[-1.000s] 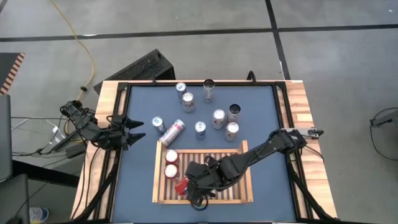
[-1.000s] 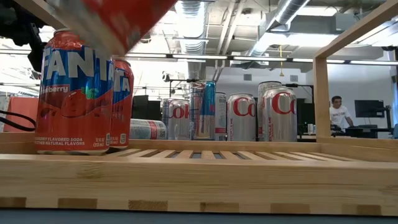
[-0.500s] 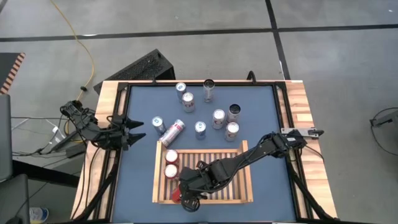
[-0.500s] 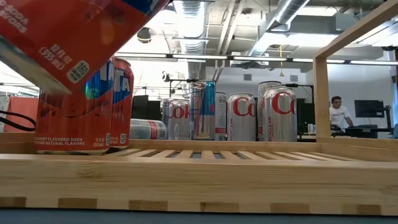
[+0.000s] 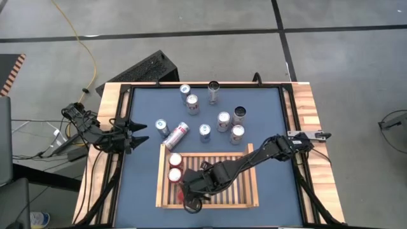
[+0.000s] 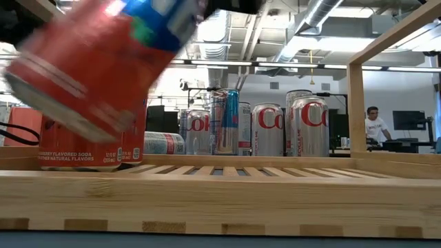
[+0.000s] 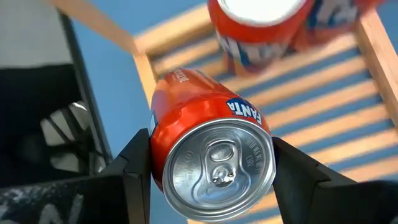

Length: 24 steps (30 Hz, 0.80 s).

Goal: Place canned beverage on shelf
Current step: Put the red soda can on the shelf aligned with the other red soda can

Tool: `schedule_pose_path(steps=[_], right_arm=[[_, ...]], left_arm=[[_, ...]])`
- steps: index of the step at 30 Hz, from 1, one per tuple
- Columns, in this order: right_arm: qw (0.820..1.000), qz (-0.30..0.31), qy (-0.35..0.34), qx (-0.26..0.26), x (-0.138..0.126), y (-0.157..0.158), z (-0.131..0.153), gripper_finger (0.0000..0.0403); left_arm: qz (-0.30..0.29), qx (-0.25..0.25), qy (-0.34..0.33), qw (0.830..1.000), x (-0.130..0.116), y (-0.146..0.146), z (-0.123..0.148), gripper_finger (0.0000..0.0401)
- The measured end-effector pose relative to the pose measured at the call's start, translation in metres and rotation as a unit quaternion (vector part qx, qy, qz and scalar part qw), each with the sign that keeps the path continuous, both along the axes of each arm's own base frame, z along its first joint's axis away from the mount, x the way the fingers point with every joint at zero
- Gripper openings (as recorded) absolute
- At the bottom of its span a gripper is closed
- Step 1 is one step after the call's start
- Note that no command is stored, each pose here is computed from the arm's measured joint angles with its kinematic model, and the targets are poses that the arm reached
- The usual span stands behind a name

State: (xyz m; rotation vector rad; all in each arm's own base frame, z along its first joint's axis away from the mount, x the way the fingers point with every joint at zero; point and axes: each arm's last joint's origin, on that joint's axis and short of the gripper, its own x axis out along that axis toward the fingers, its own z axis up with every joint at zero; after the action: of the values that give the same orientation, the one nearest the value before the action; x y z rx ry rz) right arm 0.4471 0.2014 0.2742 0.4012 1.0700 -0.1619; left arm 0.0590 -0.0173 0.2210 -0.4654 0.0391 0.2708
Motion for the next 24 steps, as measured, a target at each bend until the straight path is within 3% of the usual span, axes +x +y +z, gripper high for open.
schedule_pose_path(steps=[13,24], right_arm=[[0.998,-0.002,0.059,-0.016,-0.004,-0.004,-0.013,0.0209],[0.997,0.019,0.071,-0.005,-0.003,-0.009,-0.014,0.0222]], left_arm=[[0.006,0.002,0.000,1.000,0.000,0.000,0.000,0.0348],[0.007,0.003,0.001,1.000,0.000,0.000,0.000,0.0348]])
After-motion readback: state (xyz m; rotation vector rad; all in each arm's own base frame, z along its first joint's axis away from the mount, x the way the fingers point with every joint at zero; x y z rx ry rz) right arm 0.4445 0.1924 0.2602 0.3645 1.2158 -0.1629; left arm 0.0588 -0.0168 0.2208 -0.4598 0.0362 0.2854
